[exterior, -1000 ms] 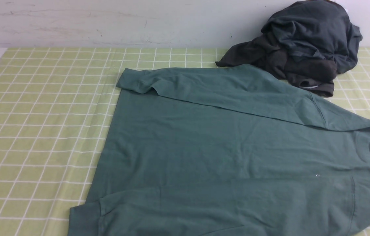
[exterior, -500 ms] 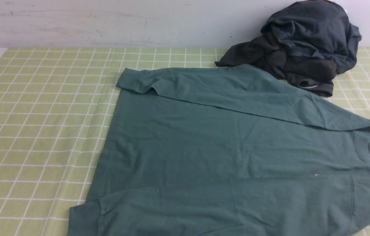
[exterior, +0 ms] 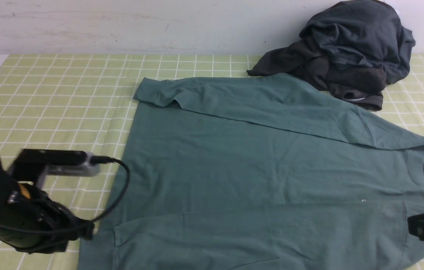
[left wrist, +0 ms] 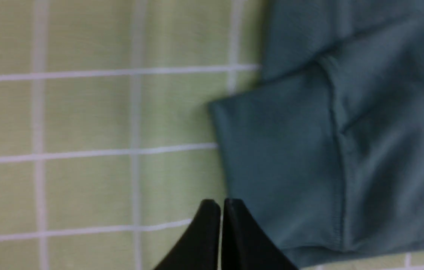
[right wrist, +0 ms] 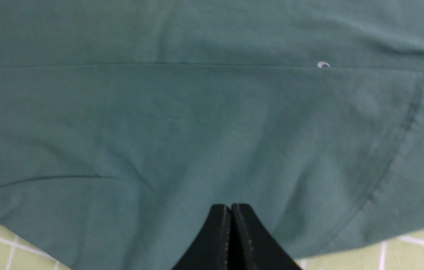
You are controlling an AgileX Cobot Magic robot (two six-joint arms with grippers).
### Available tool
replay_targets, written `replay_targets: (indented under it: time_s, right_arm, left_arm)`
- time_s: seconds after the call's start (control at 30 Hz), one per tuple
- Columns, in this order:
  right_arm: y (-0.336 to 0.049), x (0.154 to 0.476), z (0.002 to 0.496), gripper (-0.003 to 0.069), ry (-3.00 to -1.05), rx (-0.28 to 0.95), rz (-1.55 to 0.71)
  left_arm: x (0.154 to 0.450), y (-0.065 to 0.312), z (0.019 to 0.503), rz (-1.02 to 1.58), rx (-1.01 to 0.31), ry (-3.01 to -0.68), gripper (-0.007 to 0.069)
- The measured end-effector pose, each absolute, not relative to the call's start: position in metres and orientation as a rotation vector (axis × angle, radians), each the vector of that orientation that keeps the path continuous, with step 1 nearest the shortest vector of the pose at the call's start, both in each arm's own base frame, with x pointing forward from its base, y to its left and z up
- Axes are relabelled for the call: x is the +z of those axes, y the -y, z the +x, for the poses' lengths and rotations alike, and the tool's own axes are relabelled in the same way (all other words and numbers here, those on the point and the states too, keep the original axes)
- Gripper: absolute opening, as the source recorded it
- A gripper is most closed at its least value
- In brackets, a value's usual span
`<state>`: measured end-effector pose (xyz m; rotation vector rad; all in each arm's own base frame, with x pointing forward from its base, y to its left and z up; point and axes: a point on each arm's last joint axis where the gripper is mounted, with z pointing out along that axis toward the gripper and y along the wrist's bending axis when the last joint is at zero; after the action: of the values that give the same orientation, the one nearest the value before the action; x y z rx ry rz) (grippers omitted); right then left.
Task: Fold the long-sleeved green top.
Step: Use the left arm to clamp the cuff closest to it, then use the left arm to drag and place the cuff at the centered position on the left edge of the fabric
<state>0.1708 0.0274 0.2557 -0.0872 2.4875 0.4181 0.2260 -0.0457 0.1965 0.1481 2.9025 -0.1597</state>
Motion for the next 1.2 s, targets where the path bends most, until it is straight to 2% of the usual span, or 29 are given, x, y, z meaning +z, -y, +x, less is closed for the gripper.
replay_targets:
  time_s: [0.13, 0.17, 0.23, 0.27, 0.3, 0.4, 0.47, 0.57, 0.67, 0.73, 0.77, 0.8, 0.83, 1.0, 1.2]
  right_arm:
    - [-0.032, 0.257, 0.177, -0.0010, -2.432, 0.461, -0.149]
    - [-0.034, 0.258, 0.179, -0.0010, -2.404, 0.475, -0.189]
    - [-0.035, 0.259, 0.180, -0.0010, -2.391, 0.485, -0.207]
    - [-0.036, 0.259, 0.181, -0.0010, -2.376, 0.499, -0.221]
    - [-0.036, 0.259, 0.182, -0.0010, -2.372, 0.502, -0.221]
    - [-0.037, 0.259, 0.183, -0.0010, -2.369, 0.511, -0.221]
    - [-0.037, 0.260, 0.183, -0.0010, -2.366, 0.512, -0.222]
    - [-0.037, 0.260, 0.183, -0.0010, -2.365, 0.513, -0.221]
    - [-0.037, 0.260, 0.183, -0.0010, -2.363, 0.519, -0.216]
    - [-0.038, 0.260, 0.183, -0.0010, -2.360, 0.527, -0.208]
    - [-0.038, 0.260, 0.183, -0.0010, -2.359, 0.528, -0.207]
    - [-0.038, 0.260, 0.183, -0.0010, -2.359, 0.529, -0.206]
    - [-0.038, 0.260, 0.183, -0.0010, -2.359, 0.529, -0.206]
    - [-0.038, 0.260, 0.183, -0.0010, -2.358, 0.532, -0.204]
    - [-0.038, 0.260, 0.183, -0.0010, -2.357, 0.529, -0.210]
  left_arm:
    - [0.183, 0.050, 0.235, 0.176, -0.181, -2.950, 0.0056]
    - [0.179, 0.050, 0.241, 0.161, -0.177, -2.946, 0.0104]
    - [0.177, 0.051, 0.245, 0.138, -0.177, -2.932, 0.0148]
    - [0.176, 0.052, 0.251, 0.109, -0.178, -2.915, 0.0225]
    - [0.174, 0.052, 0.254, 0.091, -0.179, -2.915, 0.0267]
    - [0.168, 0.053, 0.259, 0.073, -0.177, -2.918, 0.0348]
    - [0.163, 0.053, 0.260, 0.068, -0.174, -2.936, 0.0365]
    - [0.154, 0.054, 0.263, 0.060, -0.172, -2.956, 0.0332]
    - [0.156, 0.055, 0.266, 0.053, -0.181, -2.947, 0.0227]
    - [0.159, 0.055, 0.270, 0.054, -0.184, -2.934, 0.0122]
    - [0.159, 0.055, 0.270, 0.054, -0.184, -2.936, 0.0112]
    - [0.163, 0.056, 0.272, 0.058, -0.187, -2.931, 0.0055]
    - [0.167, 0.056, 0.273, 0.060, -0.190, -2.925, 0.0036]
    - [0.198, 0.058, 0.277, 0.090, -0.208, -2.852, 0.0016]
    - [0.249, 0.061, 0.298, 0.238, -0.193, -2.616, 0.0016]
